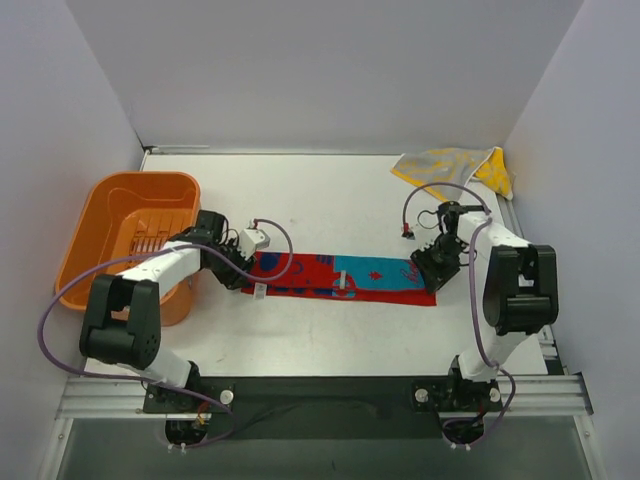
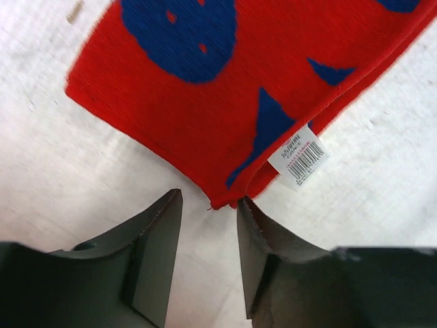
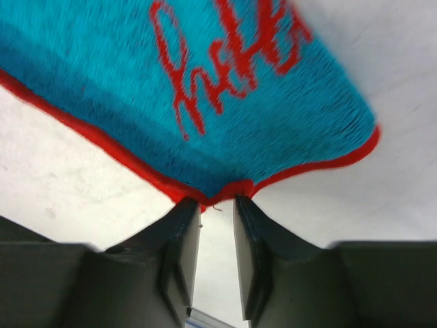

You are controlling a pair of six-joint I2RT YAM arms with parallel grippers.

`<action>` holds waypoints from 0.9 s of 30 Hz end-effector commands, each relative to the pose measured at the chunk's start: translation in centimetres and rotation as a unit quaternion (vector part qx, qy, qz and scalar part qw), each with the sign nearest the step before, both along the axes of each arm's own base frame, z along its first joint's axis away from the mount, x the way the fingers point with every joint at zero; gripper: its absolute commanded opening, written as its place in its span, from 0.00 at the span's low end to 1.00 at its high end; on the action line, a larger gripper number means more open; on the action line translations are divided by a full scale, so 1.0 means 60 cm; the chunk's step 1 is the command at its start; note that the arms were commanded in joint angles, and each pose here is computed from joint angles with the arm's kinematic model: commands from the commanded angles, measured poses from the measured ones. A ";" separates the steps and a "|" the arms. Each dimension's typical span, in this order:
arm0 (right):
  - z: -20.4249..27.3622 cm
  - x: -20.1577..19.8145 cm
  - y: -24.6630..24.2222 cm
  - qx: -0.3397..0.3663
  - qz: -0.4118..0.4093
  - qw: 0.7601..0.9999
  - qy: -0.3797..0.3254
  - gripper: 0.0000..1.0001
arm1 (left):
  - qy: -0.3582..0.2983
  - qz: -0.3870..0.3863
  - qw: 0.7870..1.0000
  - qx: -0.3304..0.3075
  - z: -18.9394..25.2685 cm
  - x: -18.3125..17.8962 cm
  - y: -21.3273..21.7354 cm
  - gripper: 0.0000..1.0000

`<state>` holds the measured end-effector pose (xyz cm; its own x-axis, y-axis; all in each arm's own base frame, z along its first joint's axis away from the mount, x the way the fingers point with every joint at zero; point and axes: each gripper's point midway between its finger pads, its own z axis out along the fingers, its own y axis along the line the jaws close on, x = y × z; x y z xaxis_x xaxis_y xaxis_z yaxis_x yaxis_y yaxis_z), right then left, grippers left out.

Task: Roll the towels
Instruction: Fold the towel

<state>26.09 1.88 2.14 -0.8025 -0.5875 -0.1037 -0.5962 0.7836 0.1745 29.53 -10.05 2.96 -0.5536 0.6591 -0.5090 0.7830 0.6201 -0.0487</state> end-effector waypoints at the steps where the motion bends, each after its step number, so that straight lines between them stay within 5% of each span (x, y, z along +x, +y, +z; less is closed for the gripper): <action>1: 0.041 -0.031 -0.011 -0.011 0.045 0.999 -0.016 0.35 | -0.029 -0.036 0.999 -0.024 0.036 -0.018 -0.008 0.49; 4: 0.061 -0.044 -0.005 0.004 0.063 0.998 -0.029 0.41 | -0.041 -0.045 0.998 -0.035 0.052 -0.032 -0.011 0.58; 8: 0.087 -0.053 0.011 0.035 0.044 0.998 -0.022 0.41 | -0.042 -0.048 0.997 -0.047 0.067 -0.036 -0.016 0.58; 21: 0.046 -0.011 0.029 0.014 -0.072 0.996 0.044 0.33 | -0.002 0.010 0.997 -0.076 0.070 0.016 -0.042 0.42; 27: 0.005 -0.025 0.014 -0.031 -0.069 0.994 0.077 0.30 | 0.024 0.032 0.999 -0.024 0.017 0.014 -0.024 0.35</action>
